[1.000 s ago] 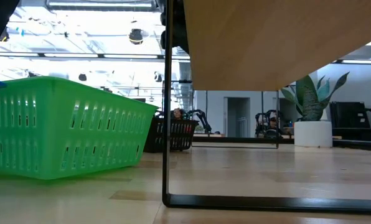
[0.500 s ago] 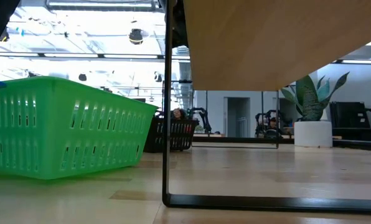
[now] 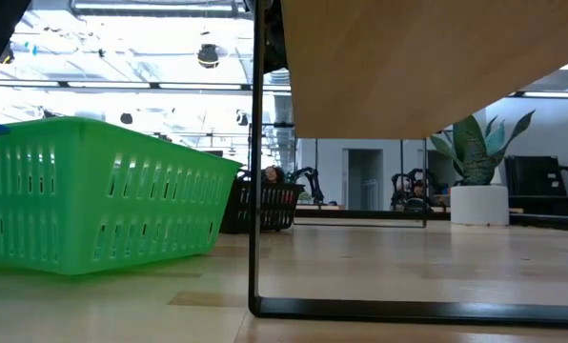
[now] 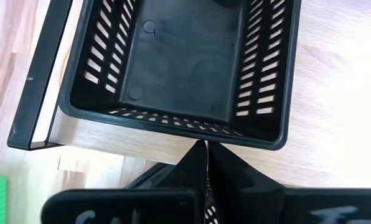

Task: Stack baskets on shelf by color
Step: Put the top left black bin on the shelf

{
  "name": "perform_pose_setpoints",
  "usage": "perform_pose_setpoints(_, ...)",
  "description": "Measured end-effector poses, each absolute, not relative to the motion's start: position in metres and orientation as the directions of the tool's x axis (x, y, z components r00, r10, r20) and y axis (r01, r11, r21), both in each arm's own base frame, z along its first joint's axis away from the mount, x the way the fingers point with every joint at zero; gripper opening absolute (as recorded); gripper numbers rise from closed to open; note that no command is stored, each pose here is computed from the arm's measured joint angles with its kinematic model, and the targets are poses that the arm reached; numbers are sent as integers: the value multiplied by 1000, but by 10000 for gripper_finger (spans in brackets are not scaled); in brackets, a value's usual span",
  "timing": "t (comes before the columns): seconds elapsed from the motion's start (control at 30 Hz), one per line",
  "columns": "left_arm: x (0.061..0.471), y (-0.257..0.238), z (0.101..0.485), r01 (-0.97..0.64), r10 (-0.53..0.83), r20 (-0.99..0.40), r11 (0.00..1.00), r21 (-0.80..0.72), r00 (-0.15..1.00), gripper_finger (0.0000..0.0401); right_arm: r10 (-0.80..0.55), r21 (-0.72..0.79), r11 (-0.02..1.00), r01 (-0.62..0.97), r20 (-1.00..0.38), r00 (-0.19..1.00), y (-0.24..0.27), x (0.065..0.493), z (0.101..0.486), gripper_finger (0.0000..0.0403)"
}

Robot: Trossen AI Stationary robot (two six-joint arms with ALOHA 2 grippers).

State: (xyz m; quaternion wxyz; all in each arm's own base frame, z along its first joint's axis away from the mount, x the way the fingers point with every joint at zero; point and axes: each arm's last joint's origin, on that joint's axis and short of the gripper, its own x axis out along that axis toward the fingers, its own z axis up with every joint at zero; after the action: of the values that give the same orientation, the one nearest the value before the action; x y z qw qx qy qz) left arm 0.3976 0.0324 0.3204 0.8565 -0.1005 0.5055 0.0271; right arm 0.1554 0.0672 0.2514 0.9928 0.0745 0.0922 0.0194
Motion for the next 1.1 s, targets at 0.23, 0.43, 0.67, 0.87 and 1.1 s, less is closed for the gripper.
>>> perform_pose_setpoints(0.23, 398, 33, 321, -146, -45, -872, 980, -132, 487, 0, 9, 125, 992, 21, -231, 973, 68, 163, 243, 118)
perform_pose_setpoints(0.43, 398, 33, 320, -150, -36, -873, 981, -125, 487, 0, -35, 109, 992, 70, -294, 955, 64, 169, 233, 118)
perform_pose_setpoints(0.67, 397, 34, 320, -171, 5, -875, 981, -89, 484, 0, -100, 92, 986, 137, -325, 940, 54, 175, 228, 118)
perform_pose_setpoints(0.87, 398, 39, 321, -167, 20, -872, 983, -71, 490, 0, -130, 86, 982, 168, -333, 934, 49, 176, 228, 118)
perform_pose_setpoints(1.1, 399, 52, 322, -198, 55, -857, 979, -56, 513, 0, -139, 86, 980, 178, -333, 932, 47, 177, 228, 118)
